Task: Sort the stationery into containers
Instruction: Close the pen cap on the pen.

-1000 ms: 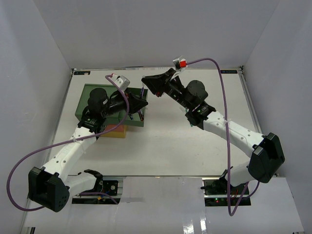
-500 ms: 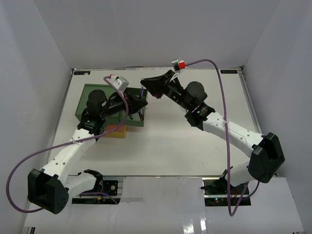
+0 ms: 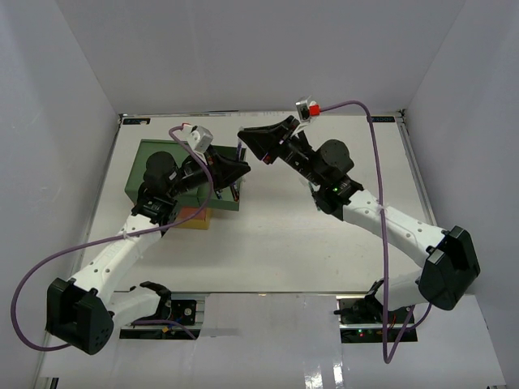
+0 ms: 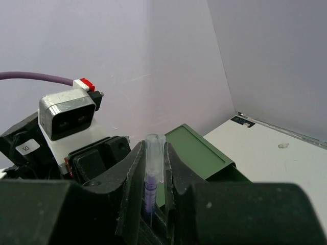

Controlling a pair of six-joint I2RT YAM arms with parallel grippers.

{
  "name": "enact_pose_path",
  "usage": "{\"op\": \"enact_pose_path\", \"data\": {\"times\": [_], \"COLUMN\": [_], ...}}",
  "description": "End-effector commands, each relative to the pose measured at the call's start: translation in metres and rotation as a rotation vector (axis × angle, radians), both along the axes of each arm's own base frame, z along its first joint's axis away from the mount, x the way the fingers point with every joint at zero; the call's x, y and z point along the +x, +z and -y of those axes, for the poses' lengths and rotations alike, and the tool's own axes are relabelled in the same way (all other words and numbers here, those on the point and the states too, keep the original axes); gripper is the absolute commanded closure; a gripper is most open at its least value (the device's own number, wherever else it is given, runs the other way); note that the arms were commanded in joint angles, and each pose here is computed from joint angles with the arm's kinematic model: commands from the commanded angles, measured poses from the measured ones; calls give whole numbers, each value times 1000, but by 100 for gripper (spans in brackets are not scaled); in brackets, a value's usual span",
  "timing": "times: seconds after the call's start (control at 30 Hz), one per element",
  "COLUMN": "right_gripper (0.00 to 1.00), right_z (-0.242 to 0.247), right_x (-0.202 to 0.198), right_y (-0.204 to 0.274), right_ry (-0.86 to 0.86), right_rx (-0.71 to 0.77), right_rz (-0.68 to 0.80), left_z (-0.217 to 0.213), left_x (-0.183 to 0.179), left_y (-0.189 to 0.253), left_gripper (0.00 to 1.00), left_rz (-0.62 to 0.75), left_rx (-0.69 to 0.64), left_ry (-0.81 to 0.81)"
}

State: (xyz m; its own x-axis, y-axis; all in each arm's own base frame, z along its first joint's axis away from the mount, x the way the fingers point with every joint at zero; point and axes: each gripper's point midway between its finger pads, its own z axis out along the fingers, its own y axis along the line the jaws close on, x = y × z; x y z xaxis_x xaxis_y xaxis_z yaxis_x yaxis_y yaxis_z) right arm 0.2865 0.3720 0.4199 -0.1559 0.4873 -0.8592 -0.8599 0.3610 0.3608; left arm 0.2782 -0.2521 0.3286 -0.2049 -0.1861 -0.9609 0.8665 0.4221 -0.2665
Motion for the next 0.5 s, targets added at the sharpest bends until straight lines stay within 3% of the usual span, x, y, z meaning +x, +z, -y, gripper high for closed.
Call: {"op": "enact_pose_path", "data": {"times": [0.0,0.47], "right_gripper": [89,84], "right_z": [10,18], "right_x": [-10,-16], "right_y": [18,13], "right_ry": [-1,-17], "right_rx": [38,-27], "right_rz": [49,51], "left_z": [3,24], "left_x": [-8,-6], "left_y": [32,56], "left_gripper": [98,98], "left_rz": [118,236], "left_rx": [-73,-56], "left_ry": [-26,-69]}}
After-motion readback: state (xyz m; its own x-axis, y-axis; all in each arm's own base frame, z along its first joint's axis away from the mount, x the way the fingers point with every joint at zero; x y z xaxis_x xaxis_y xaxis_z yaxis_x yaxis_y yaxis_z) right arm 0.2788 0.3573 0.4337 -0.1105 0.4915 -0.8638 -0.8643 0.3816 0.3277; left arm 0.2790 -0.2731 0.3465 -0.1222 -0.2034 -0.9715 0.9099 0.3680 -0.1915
